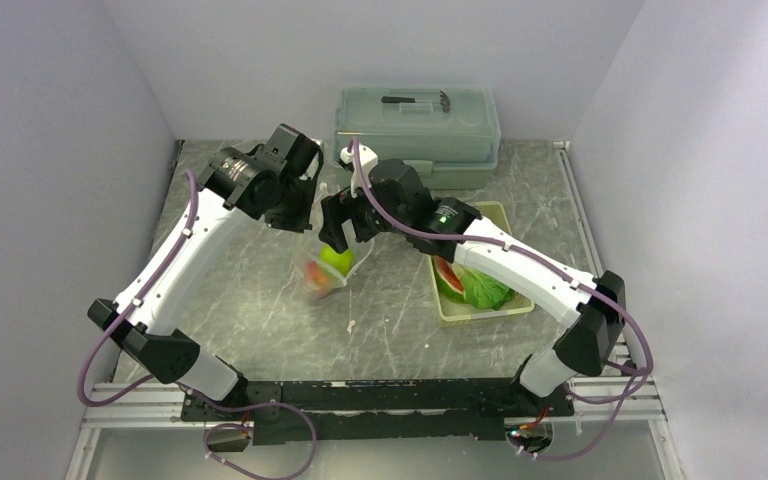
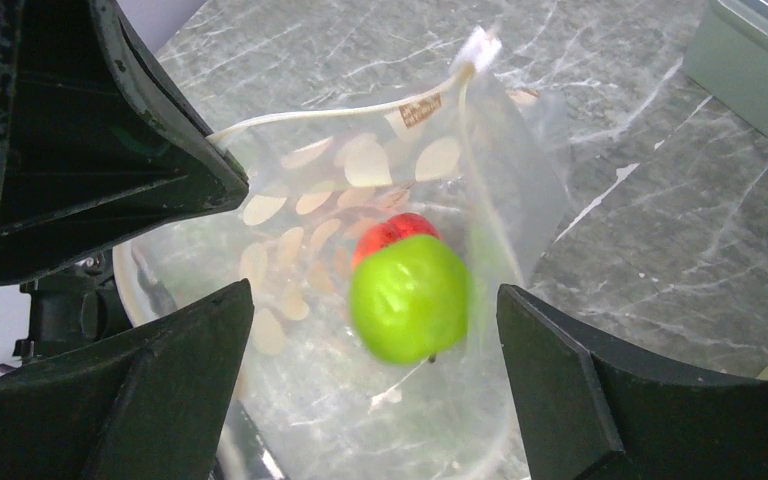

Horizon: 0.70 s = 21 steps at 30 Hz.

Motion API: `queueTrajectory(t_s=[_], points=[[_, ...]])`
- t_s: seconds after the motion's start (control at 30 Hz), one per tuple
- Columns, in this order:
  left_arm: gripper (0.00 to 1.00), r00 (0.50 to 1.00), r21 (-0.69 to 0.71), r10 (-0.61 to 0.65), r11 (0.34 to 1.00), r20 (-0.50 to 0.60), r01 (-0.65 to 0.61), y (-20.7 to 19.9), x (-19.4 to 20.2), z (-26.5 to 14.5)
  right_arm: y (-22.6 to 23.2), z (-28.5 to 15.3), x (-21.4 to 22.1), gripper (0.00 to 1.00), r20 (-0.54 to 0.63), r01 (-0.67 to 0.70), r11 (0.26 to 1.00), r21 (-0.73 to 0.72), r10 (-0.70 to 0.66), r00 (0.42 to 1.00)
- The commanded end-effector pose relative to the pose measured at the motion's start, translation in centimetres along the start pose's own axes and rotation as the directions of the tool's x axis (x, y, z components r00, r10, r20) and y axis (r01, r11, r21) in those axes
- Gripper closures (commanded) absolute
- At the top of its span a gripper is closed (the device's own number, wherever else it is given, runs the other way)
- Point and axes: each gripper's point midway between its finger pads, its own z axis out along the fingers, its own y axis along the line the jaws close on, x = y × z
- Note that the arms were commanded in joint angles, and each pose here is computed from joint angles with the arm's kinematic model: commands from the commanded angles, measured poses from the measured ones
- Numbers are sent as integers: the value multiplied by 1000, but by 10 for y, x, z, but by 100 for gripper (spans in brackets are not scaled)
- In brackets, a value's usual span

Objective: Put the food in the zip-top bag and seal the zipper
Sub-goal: Place the fake fruit in the zipper food storage bag.

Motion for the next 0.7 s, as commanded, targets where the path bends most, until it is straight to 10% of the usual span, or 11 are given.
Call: queueTrajectory(t_s=[0.0, 0.67], points=[[100, 999, 36, -11, 999, 53, 9, -3, -8, -10, 10, -19, -38, 2, 113, -9, 1000, -11, 11, 993], [100, 1000, 1, -28, 1000, 14, 28, 2, -6, -2, 13, -79, -47, 7, 199, -14, 1000, -13, 17, 980]])
